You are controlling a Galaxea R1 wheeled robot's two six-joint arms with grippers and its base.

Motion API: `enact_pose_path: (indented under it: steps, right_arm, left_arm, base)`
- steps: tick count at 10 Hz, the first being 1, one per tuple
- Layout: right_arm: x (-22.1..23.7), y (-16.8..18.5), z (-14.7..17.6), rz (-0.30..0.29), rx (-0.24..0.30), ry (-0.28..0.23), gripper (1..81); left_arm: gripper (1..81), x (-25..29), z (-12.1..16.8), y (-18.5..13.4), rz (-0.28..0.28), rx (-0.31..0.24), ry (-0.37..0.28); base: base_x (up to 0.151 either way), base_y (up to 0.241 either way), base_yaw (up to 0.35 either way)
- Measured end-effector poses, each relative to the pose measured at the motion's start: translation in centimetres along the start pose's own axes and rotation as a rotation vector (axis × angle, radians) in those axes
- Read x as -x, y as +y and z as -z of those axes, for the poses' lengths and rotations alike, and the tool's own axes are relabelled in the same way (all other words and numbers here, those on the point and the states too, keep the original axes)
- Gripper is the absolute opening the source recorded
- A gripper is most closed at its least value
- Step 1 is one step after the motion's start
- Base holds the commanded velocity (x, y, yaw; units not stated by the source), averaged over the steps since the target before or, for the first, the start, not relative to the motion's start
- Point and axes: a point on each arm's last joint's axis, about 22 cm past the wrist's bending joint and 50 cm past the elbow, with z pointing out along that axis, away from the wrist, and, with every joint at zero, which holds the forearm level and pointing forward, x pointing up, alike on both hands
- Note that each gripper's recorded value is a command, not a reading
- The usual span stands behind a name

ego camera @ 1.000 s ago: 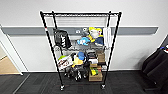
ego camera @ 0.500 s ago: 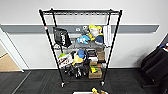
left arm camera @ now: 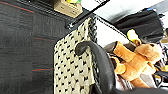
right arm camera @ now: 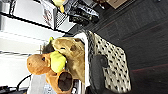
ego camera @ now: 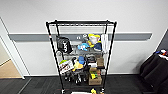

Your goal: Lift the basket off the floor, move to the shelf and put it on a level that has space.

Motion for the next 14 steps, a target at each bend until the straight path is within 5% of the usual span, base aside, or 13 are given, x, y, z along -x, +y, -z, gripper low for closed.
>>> enact_pose_path:
  steps: [5,10,14]
  right_arm:
    - [2.3,-3.9,5.9,0.039,-0.038,0.026,1.0]
    - [4.9,-4.0,7.7,0.002,-0.032,0.005,1.0]
    - [7.0,-4.6,5.8,-0.021,-0.046,-0.021,1.0]
  left_arm:
    - [1.0,3.1,5.4,4.7,-0.039,0.029,0.017]
    - [1.0,6.2,4.3,6.0,-0.018,0.053,-0.026]
    - [1.0,9.8,1.1,7.5,-0.002,0.09,-0.079]
  base:
    - [0.0,0.0,0.0]
    - [0.0,0.0,0.0]
    - [0.0,0.0,0.0]
